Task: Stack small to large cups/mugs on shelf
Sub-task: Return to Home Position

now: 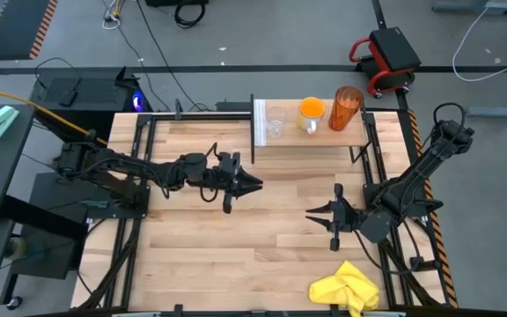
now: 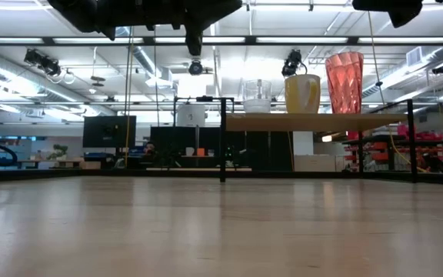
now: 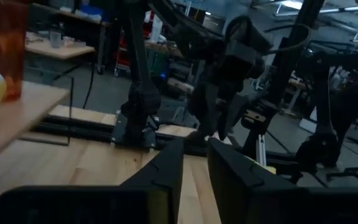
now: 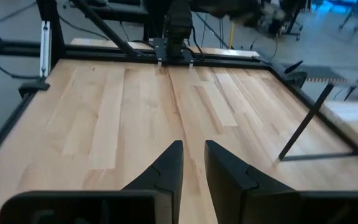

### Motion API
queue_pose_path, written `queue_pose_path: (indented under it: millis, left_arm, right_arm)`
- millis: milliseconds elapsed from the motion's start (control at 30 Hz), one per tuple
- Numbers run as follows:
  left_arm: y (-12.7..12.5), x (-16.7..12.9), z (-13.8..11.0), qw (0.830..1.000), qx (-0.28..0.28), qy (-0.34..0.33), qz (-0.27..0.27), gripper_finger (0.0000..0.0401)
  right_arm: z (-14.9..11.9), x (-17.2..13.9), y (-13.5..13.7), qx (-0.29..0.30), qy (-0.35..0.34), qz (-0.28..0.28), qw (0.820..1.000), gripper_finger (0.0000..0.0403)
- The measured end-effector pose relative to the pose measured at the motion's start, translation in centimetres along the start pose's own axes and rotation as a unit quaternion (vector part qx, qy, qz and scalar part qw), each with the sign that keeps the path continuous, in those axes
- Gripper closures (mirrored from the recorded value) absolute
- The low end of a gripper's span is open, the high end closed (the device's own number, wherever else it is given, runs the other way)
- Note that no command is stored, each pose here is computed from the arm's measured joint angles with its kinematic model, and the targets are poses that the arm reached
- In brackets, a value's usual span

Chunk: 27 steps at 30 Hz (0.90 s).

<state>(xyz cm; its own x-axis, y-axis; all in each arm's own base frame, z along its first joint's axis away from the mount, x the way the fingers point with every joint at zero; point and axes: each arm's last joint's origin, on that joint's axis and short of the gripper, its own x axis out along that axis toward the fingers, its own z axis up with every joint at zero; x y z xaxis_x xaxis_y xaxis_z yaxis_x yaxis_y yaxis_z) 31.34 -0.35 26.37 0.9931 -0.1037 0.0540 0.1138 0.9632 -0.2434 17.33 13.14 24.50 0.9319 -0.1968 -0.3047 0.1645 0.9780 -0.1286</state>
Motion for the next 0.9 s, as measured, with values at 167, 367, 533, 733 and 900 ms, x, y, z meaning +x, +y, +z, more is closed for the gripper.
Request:
queue_pose_path:
  millis: [167, 367, 533, 733, 900]
  left_arm:
    - [0.7, -1.6, 1.8, 0.999, 0.023, 0.012, 0.022, 0.0310]
    - [1.0, -4.8, 3.1, 0.998, 0.037, 0.022, 0.044, 0.0317]
    - [1.0, -8.5, 1.6, 0.998, 0.042, -0.005, 0.043, 0.0323]
    - [0.9, -12.4, 0.7, 0.996, 0.030, -0.078, 0.019, 0.0314]
    - [0.4, -13.8, 1.1, 0.994, 0.047, -0.092, -0.023, 0.0310]
  right_arm:
    - [0.3, 0.0, -0.1, -0.002, -0.010, -0.009, 1.000, 0.0340]
    - [1.6, -1.6, -2.1, -0.019, -0.044, -0.007, 0.999, 0.0394]
    - [1.6, -4.1, -5.2, 0.044, -0.113, 0.017, 0.992, 0.0386]
    - [1.8, -7.4, -9.0, 0.095, -0.226, 0.076, 0.966, 0.0394]
    - [2.1, -9.4, -11.0, 0.096, -0.287, 0.121, 0.945, 0.0395]
